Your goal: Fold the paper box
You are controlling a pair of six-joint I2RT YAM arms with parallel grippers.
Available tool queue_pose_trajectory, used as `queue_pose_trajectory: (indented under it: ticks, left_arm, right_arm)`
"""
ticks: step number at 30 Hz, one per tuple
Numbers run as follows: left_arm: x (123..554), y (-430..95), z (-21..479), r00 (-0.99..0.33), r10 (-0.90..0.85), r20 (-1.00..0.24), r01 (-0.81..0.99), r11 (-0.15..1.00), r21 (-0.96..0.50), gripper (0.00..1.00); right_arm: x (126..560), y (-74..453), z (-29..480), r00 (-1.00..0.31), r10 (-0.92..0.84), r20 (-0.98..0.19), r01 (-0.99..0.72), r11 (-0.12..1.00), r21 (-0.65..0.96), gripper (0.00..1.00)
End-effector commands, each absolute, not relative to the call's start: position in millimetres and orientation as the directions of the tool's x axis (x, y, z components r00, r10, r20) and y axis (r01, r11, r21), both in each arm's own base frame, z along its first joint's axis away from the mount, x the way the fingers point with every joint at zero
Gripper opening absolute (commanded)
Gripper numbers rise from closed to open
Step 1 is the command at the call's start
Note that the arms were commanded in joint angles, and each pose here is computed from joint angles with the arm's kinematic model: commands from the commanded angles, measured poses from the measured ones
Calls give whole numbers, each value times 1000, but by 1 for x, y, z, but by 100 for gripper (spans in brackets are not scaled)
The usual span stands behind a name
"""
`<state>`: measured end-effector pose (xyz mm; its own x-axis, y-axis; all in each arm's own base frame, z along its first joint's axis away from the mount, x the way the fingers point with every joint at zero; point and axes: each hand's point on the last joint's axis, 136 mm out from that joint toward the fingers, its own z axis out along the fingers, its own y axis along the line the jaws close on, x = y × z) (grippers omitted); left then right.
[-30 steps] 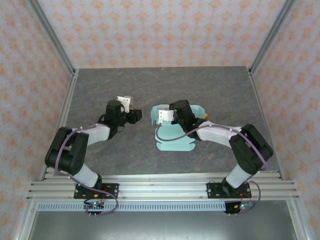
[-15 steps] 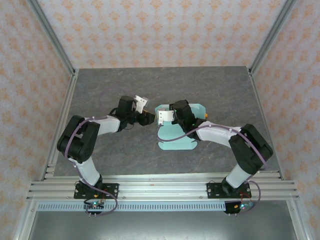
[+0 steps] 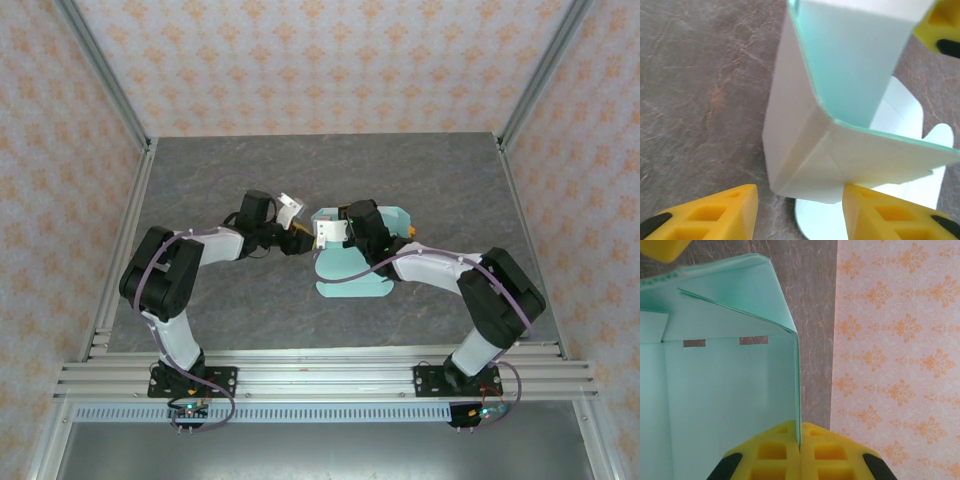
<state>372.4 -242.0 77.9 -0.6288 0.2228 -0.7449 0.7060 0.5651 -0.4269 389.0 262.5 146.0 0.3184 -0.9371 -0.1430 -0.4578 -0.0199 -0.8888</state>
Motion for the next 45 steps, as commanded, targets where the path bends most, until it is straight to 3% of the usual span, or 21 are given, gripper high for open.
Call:
queue_pose_trajectory:
  ticks: [1, 21, 33, 45]
  left_arm:
    - [367, -255, 87, -585, 254, -770, 764, 492, -418, 49]
    - [393, -256, 86, -583, 241, -776, 739, 555, -382, 47]
    - [383, -259, 86, -553, 227, -801, 764, 521, -380, 48]
    - [370, -259, 72, -547, 224, -806, 751, 556, -355, 47]
  right_arm:
    - [384, 263, 144, 317, -926, -205, -485, 28, -874, 0]
    - [380, 266, 142, 320, -913, -253, -499, 65, -864, 0]
    - [379, 270, 137, 338, -924, -178, -431, 16, -902, 0]
    - [374, 275, 126, 343, -921, -186, -390, 41, -920, 0]
